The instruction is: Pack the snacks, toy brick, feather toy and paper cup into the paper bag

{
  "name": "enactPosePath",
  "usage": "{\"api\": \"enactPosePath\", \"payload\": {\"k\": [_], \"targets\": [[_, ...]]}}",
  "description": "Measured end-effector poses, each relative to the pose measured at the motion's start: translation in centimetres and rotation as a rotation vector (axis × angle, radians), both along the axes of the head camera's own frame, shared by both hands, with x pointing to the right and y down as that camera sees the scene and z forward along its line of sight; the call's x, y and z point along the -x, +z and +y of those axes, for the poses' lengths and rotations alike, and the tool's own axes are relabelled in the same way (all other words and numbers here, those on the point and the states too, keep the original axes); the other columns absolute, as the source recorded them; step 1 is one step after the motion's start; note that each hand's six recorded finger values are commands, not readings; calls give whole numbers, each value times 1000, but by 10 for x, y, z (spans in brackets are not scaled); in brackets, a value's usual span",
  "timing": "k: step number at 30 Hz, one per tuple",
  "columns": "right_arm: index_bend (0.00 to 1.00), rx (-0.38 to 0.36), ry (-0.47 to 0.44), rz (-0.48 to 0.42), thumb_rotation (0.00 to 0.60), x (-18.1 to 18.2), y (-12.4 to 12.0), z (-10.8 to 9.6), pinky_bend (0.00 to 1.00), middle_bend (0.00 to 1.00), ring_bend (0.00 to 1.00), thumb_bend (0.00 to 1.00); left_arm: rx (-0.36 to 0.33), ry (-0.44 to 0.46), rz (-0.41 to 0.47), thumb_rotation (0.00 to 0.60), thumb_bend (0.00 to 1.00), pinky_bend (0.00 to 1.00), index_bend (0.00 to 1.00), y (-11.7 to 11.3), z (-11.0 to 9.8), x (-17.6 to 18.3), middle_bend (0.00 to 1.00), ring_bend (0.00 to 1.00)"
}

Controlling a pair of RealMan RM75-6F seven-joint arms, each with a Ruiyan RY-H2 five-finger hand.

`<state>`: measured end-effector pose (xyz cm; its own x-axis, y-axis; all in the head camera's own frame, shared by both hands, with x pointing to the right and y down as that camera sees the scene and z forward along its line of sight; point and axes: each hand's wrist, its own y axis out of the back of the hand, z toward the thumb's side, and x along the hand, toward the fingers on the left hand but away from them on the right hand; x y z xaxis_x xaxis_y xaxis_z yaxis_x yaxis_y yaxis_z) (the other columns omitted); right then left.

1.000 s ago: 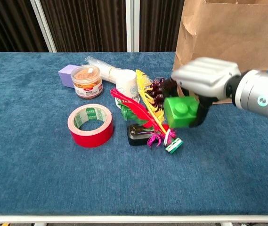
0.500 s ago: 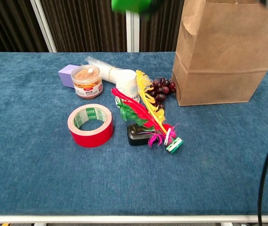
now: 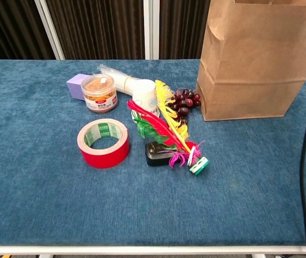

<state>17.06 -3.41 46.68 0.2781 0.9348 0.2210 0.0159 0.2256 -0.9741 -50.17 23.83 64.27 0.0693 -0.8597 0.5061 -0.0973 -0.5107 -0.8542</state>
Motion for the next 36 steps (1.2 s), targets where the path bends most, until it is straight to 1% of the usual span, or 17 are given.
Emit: {"api": "enactPosePath", "payload": {"k": [2, 5, 7, 10, 15, 17, 18, 20, 22, 24, 25, 26, 28, 32, 36], "targets": [[506, -1, 38, 53, 600, -16, 6, -6, 519, 519, 427, 115, 1, 3, 0, 600, 264, 167, 137, 0, -1, -1, 85, 24], [506, 6, 72, 136, 600, -34, 17, -13, 519, 519, 428, 122, 4, 9, 0, 600, 263, 167, 137, 1, 0, -3, 85, 24], [506, 22, 95, 178, 600, -44, 25, -18, 519, 519, 428, 122, 4, 14, -1, 600, 264, 167, 137, 0, 0, -4, 85, 24], [506, 76, 126, 197, 600, -54, 38, -20, 519, 519, 427, 122, 3, 14, -2, 600, 264, 167, 137, 0, 0, -5, 85, 24], [507, 202, 178, 171, 600, -66, 63, -20, 519, 519, 427, 120, 14, 13, -3, 600, 265, 167, 137, 1, 2, -5, 85, 24], [501, 242, 185, 178, 600, -69, 75, -20, 516, 519, 421, 96, 16, 12, -5, 600, 265, 167, 137, 1, 3, -4, 85, 24], [486, 253, 184, 183, 600, -70, 78, -20, 507, 519, 408, 62, 16, 10, -5, 600, 265, 167, 137, 1, 3, -3, 85, 24], [447, 282, 175, 190, 600, -71, 85, -18, 468, 502, 362, 14, 18, 8, -2, 600, 264, 167, 137, 1, 3, -3, 85, 24], [389, 312, 159, 205, 600, -71, 91, -17, 368, 441, 270, 0, 20, 6, 9, 600, 264, 167, 137, 1, 3, -3, 85, 24], [320, 337, 151, 224, 600, -72, 94, -16, 263, 372, 186, 0, 18, 11, 15, 600, 264, 167, 137, 0, 4, -5, 84, 24], [287, 352, 148, 235, 600, -73, 94, -15, 226, 342, 156, 0, 18, 14, 17, 600, 264, 167, 137, 0, 4, -5, 85, 24], [269, 361, 146, 239, 600, -73, 95, -14, 210, 324, 142, 0, 17, 16, 20, 600, 264, 167, 137, 0, 4, -6, 85, 24], [255, 370, 139, 239, 600, -72, 93, -14, 198, 306, 127, 0, 17, 18, 20, 600, 265, 167, 137, 0, 4, -7, 85, 24], [254, 365, 130, 211, 600, -71, 88, -14, 193, 303, 124, 0, 13, 17, 22, 600, 265, 167, 137, 0, 2, -7, 85, 24], [253, 366, 125, 205, 600, -70, 86, -13, 192, 303, 124, 0, 10, 16, 23, 600, 265, 167, 137, -1, 1, -7, 85, 24]]}}
